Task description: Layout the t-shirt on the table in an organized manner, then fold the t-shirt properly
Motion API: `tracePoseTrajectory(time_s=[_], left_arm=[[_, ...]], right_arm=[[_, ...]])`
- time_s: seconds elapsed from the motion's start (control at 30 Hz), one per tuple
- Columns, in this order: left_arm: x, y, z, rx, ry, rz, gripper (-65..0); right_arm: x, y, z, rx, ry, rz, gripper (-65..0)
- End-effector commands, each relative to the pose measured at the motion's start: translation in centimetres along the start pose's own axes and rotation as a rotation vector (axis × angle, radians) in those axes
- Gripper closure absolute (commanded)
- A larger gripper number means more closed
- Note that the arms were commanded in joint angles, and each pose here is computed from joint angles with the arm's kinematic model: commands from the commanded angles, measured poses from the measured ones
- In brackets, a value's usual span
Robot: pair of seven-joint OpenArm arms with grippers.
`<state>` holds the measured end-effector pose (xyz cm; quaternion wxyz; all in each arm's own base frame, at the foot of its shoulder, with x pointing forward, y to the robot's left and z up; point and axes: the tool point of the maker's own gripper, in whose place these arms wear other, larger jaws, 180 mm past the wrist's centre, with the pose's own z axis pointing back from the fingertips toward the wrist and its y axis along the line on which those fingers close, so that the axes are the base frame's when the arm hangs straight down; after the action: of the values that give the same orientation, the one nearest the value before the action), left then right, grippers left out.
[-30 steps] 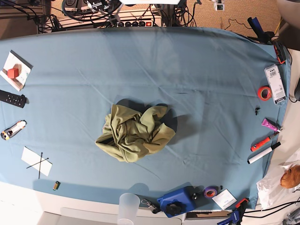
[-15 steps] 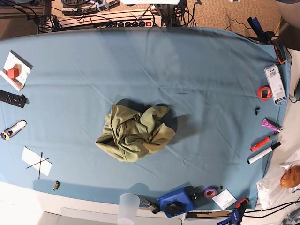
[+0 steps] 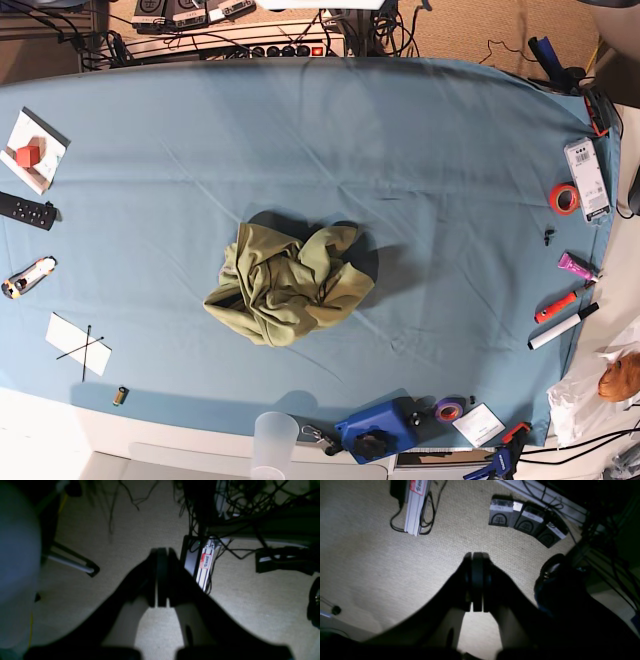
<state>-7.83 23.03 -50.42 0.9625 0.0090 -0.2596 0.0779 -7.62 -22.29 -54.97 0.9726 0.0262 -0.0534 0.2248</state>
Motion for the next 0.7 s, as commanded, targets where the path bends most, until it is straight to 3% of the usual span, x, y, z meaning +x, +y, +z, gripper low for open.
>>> tracePoseTrajectory(time_s=[0.0, 0.23, 0.53, 0.67], left_arm=[[0.4, 0.3, 1.3, 0.001, -0.019, -0.004, 0.0], [5.2, -3.2, 4.9, -0.157, -0.129, -0.037, 0.0], [11.7, -7.0, 7.4, -0.366, -0.276, -0.095, 0.0], [14.2, -6.3, 8.1, -0.358, -0.339, -0.137, 0.0]], right_arm=[[-0.5, -0.5, 1.0, -0.012, -0.004, -0.006, 0.0], [2.5, -2.0, 6.8, -0.067, -0.131, -0.096, 0.0], [7.4, 0.2, 12.0, 0.037, -0.216, -0.085, 0.0], [9.9, 0.4, 13.1, 0.039, -0.285, -0.061, 0.0]])
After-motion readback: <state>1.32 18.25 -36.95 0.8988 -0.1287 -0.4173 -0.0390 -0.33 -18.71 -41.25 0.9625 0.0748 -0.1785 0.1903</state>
